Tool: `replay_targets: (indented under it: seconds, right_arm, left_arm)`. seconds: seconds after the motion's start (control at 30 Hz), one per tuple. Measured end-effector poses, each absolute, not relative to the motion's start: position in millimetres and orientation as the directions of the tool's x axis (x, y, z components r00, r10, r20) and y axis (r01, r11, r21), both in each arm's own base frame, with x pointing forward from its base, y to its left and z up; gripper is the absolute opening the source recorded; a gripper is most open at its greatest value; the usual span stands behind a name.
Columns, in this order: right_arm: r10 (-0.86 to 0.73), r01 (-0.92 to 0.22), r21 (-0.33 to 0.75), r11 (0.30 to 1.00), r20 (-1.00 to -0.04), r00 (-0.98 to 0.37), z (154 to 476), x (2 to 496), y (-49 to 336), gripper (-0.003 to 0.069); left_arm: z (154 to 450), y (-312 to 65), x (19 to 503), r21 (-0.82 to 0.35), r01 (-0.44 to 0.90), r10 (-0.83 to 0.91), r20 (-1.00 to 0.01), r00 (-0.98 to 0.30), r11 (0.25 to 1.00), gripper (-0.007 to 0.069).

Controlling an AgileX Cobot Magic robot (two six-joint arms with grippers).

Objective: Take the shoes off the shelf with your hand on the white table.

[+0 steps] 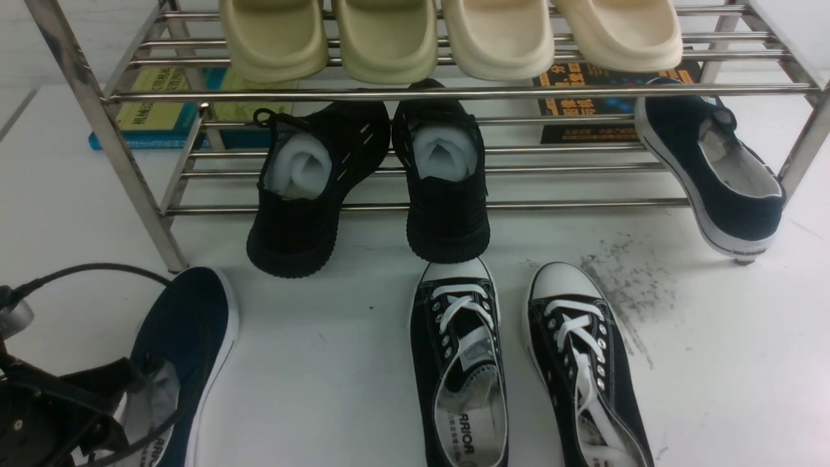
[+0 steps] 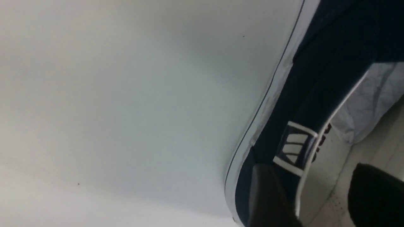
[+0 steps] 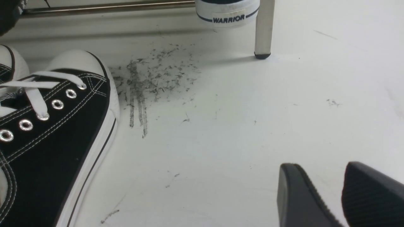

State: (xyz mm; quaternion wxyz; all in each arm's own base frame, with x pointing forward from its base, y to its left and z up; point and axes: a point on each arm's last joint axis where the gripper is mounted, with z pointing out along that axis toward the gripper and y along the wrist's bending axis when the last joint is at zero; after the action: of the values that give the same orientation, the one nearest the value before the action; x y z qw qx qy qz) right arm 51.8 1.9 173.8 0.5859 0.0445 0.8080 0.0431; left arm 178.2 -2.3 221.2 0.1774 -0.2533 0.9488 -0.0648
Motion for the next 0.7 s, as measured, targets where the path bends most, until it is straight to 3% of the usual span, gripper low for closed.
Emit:
replay_targets:
  seconds: [0.13, 0.2, 0.27, 0.3, 0.33, 0.37, 0.4, 0.43, 0.47, 0.5, 0.6, 0.7]
  right_arm:
    - [0.143, 0.021, 0.143, 0.990, -0.944, -0.298, 174.9, 52.1, 2.3, 0.0239]
    - [0.283, 0.028, 0.287, 0.957, -0.917, -0.281, 176.0, 52.7, 5.3, 0.0239]
    - [0.540, 0.044, 0.550, 0.834, -0.799, -0.262, 177.2, 53.4, 10.2, 0.0239]
    - [0.576, 0.049, 0.585, 0.810, -0.775, -0.260, 177.6, 53.5, 10.7, 0.0239]
    - [0.732, 0.056, 0.744, 0.666, -0.636, -0.246, 180.4, 53.8, 13.6, 0.0239]
    - [0.746, 0.056, 0.759, 0.649, -0.620, -0.242, 181.0, 53.9, 13.8, 0.0239]
    - [0.825, 0.056, 0.840, 0.539, -0.514, -0.233, 183.4, 54.1, 15.5, 0.0239]
    - [0.856, 0.056, 0.872, 0.486, -0.462, -0.232, 184.4, 54.1, 16.3, 0.0239]
    - [0.861, 0.056, 0.878, 0.476, -0.452, -0.232, 184.6, 54.1, 16.5, 0.0239]
    - [0.893, 0.053, 0.912, 0.407, -0.385, -0.231, 186.2, 54.2, 17.6, 0.0239]
    - [0.914, 0.049, 0.934, 0.353, -0.334, -0.229, 187.5, 54.2, 18.3, 0.0239]
    - [0.900, 0.031, 0.921, 0.389, -0.373, -0.226, 188.8, 54.3, 18.1, 0.0239]
  left_arm:
    - [235.0, -2.0, 181.5, -0.197, -0.447, -0.487, -0.295, -0.822, 0.873, 0.0391]
    - [241.7, -1.4, 183.4, -0.189, -0.442, -0.480, -0.299, -0.825, 0.877, 0.0391]
    - [248.4, -0.5, 185.9, -0.182, -0.436, -0.472, -0.313, -0.824, 0.881, 0.0391]
    - [249.5, -0.4, 186.4, -0.183, -0.435, -0.472, -0.316, -0.823, 0.882, 0.0391]
    - [253.0, 0.4, 187.5, -0.175, -0.431, -0.465, -0.325, -0.824, 0.885, 0.0391]
    - [253.8, 0.6, 187.9, -0.174, -0.430, -0.464, -0.328, -0.823, 0.886, 0.0391]
    - [256.2, 1.0, 189.0, -0.172, -0.426, -0.460, -0.337, -0.822, 0.888, 0.0391]
    - [256.7, 1.0, 189.1, -0.172, -0.424, -0.458, -0.337, -0.823, 0.889, 0.0392]
    - [256.7, 1.0, 189.1, -0.172, -0.425, -0.458, -0.337, -0.823, 0.889, 0.0392]
    - [256.6, 1.0, 188.9, -0.171, -0.425, -0.458, -0.335, -0.823, 0.889, 0.0392]
    - [256.6, 1.8, 188.8, -0.160, -0.422, -0.452, -0.339, -0.825, 0.892, 0.0392]
    - [256.6, 2.6, 188.8, -0.151, -0.419, -0.445, -0.344, -0.827, 0.895, 0.0392]
